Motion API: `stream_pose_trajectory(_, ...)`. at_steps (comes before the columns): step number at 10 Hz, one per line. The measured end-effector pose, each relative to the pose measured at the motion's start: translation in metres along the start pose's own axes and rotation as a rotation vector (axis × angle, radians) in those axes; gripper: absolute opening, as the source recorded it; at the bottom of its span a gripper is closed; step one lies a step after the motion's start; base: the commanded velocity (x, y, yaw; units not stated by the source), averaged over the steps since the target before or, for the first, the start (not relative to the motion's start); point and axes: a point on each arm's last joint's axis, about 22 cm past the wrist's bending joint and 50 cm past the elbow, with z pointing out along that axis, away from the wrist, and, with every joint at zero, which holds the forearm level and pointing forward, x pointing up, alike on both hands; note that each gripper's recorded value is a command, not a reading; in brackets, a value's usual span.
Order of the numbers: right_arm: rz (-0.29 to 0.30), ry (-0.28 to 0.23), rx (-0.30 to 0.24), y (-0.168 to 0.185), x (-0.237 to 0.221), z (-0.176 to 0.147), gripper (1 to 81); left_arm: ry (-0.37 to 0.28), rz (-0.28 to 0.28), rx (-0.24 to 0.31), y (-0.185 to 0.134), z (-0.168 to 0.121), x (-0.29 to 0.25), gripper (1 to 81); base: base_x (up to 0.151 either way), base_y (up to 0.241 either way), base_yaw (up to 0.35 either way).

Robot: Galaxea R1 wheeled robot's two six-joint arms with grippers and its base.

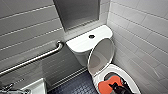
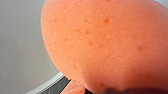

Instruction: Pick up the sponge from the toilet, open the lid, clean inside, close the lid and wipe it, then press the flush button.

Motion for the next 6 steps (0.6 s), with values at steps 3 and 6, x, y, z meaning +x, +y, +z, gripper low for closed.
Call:
stream_pose_trajectory(3, -0.013, -0.035, 0.011, 0.001, 0.015, 0.046, 1.0, -0.005, 0.000, 0.019, -0.009, -0.003, -0.002, 81.1, 0.000, 0.000, 0.000)
stream_pose_trajectory(6, -0.003, -0.115, 0.069, -0.017, 0.023, 0.073, 1.0, -0.004, -0.001, 0.017, -0.007, -0.001, -0.002, 81.1, 0.000, 0.000, 0.000)
